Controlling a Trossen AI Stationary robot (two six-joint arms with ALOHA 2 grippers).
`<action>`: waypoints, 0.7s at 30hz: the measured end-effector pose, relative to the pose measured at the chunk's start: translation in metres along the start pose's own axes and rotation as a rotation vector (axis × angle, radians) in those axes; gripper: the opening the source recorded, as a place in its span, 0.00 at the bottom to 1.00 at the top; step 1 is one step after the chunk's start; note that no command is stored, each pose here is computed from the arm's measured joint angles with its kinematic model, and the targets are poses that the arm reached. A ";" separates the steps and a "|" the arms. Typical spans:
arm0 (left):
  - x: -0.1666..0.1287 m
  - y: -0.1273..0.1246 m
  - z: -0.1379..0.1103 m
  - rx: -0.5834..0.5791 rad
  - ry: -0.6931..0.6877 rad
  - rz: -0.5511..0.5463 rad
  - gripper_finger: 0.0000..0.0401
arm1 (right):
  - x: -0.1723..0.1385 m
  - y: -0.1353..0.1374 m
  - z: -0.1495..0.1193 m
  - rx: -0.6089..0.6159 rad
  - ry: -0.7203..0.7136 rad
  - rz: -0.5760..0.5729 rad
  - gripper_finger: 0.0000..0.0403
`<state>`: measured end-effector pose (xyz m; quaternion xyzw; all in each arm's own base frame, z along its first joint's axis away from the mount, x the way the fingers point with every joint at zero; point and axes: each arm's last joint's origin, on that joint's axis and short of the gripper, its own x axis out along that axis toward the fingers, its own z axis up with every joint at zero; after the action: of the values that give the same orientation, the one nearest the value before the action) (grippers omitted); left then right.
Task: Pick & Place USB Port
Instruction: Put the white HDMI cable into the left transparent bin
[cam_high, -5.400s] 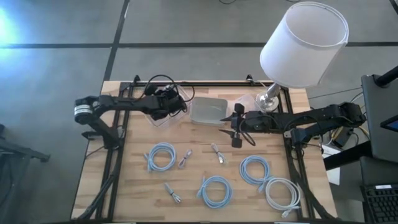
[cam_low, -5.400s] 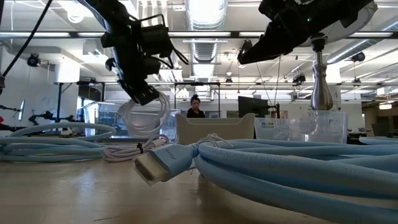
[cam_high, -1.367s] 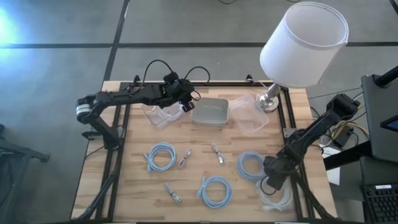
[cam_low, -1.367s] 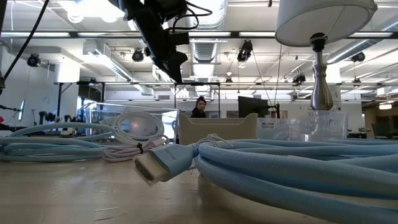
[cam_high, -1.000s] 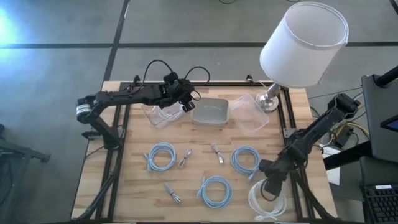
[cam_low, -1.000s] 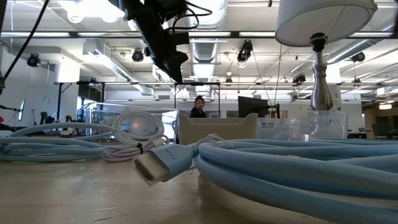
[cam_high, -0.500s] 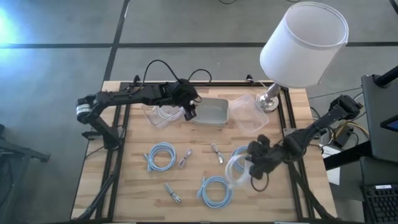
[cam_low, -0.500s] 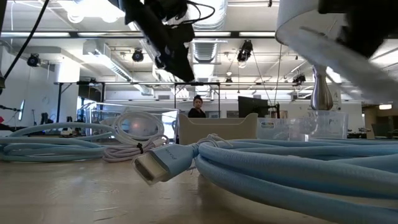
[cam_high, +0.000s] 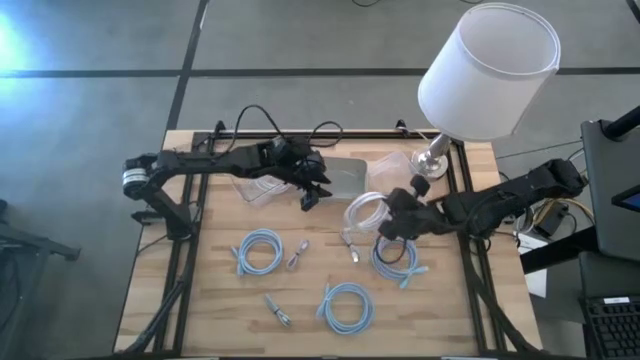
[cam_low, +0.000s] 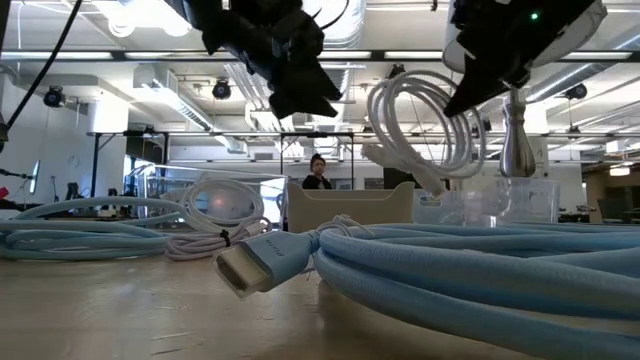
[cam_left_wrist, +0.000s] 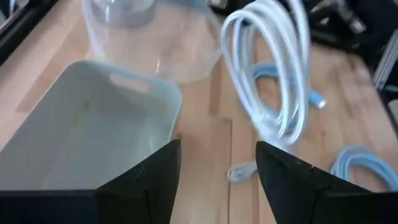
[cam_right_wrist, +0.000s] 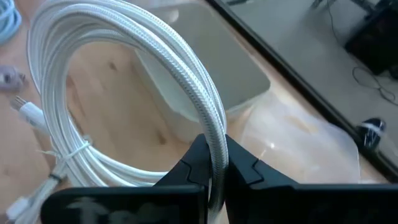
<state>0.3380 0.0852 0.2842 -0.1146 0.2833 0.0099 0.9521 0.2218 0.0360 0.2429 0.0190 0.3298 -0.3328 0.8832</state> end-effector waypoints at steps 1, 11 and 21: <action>0.002 -0.001 -0.001 0.000 -0.021 -0.007 0.53 | 0.002 -0.001 0.002 0.003 -0.009 -0.002 0.03; 0.016 -0.013 -0.011 -0.022 -0.174 -0.071 0.53 | 0.014 -0.010 0.019 0.021 -0.074 -0.025 0.03; 0.017 -0.018 -0.012 -0.030 -0.193 -0.089 0.53 | 0.023 -0.011 0.019 -0.015 -0.058 -0.055 0.03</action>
<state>0.3476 0.0644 0.2692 -0.1397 0.1846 -0.0170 0.9727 0.2386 0.0092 0.2462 -0.0064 0.3069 -0.3547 0.8831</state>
